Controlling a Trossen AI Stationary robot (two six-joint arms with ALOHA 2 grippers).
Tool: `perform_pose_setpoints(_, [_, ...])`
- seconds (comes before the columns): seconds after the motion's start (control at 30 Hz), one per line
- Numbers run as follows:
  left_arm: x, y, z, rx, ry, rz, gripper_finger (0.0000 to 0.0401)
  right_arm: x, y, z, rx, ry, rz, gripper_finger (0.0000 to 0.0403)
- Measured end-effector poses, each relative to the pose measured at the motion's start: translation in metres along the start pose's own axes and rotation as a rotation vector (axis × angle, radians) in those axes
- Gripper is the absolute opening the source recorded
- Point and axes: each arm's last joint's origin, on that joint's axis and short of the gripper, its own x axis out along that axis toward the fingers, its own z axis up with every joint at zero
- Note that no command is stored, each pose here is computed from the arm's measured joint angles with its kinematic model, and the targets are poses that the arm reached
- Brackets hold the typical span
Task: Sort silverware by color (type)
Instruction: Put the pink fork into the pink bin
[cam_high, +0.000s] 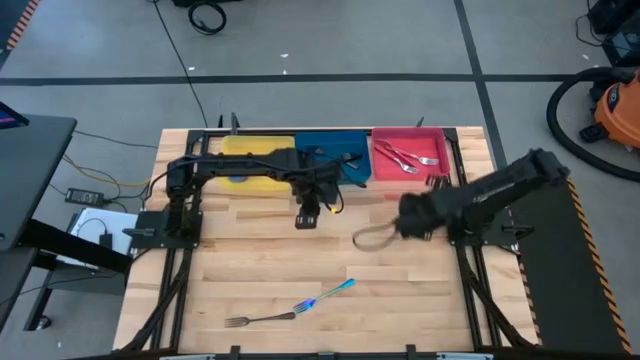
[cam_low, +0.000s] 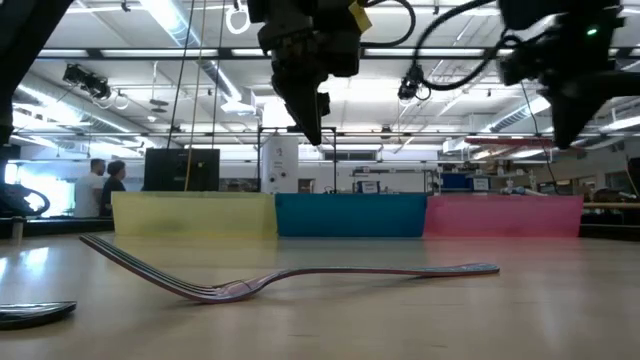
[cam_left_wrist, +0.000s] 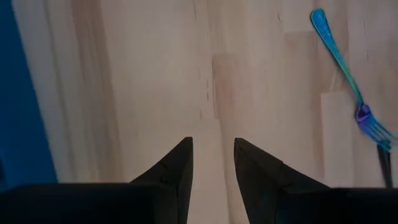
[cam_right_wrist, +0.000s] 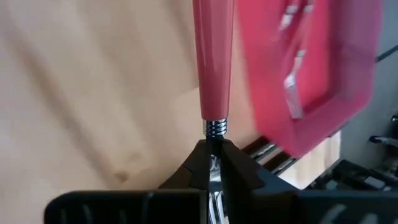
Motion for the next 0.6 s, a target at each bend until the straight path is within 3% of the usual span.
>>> perform_pose_setpoints(0.27, [-0.004,0.015,-0.005,0.092,0.014,0.008,0.0117,0.018,-0.068,0.018,0.095,-0.016,0.049,0.0026])
perform_pose_setpoints(0.6, [-0.008,0.031,-0.007,0.077,-0.015,0.039,0.0117,0.054,-0.124,0.045,0.148,-0.083,0.08,0.0026])
